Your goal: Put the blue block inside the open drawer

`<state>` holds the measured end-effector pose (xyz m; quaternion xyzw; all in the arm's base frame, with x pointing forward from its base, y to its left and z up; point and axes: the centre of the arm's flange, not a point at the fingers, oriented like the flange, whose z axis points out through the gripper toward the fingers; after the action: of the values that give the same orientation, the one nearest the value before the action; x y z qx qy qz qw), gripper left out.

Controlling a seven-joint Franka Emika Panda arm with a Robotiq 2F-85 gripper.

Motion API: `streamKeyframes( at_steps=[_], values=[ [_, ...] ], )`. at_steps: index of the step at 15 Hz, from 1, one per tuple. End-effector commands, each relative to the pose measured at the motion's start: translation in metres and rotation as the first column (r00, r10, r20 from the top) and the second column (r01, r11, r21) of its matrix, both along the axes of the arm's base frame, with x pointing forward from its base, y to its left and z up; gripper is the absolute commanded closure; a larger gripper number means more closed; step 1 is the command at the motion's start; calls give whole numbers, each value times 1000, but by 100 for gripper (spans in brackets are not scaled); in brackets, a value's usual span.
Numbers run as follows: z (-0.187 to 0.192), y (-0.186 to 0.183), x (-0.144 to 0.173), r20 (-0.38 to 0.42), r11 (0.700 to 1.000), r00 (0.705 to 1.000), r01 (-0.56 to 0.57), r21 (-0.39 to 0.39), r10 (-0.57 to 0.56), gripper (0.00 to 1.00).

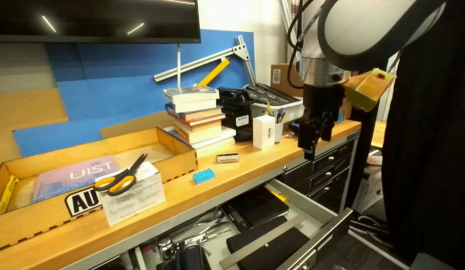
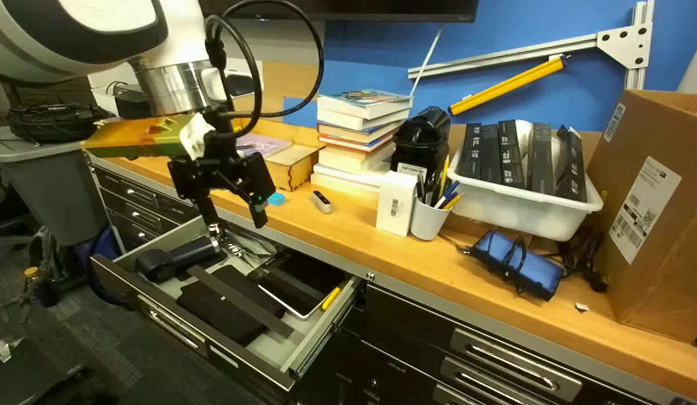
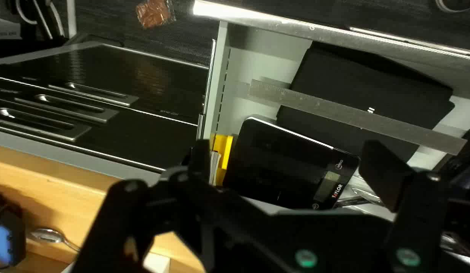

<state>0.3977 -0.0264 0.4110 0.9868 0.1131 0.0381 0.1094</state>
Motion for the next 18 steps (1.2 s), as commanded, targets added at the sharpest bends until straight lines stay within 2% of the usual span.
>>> streamKeyframes(
  at_steps=[1, 8, 14, 18],
  values=[
    [1, 0, 0, 2, 1000, 1000, 0, 0, 0, 0],
    [2, 0, 1, 5, 1000, 1000, 0, 0, 0, 0],
    [15, 63, 104, 34, 996, 995, -93, 0, 93, 0],
    [4, 116, 170, 41, 989, 988, -146, 11, 146, 0]
  ],
)
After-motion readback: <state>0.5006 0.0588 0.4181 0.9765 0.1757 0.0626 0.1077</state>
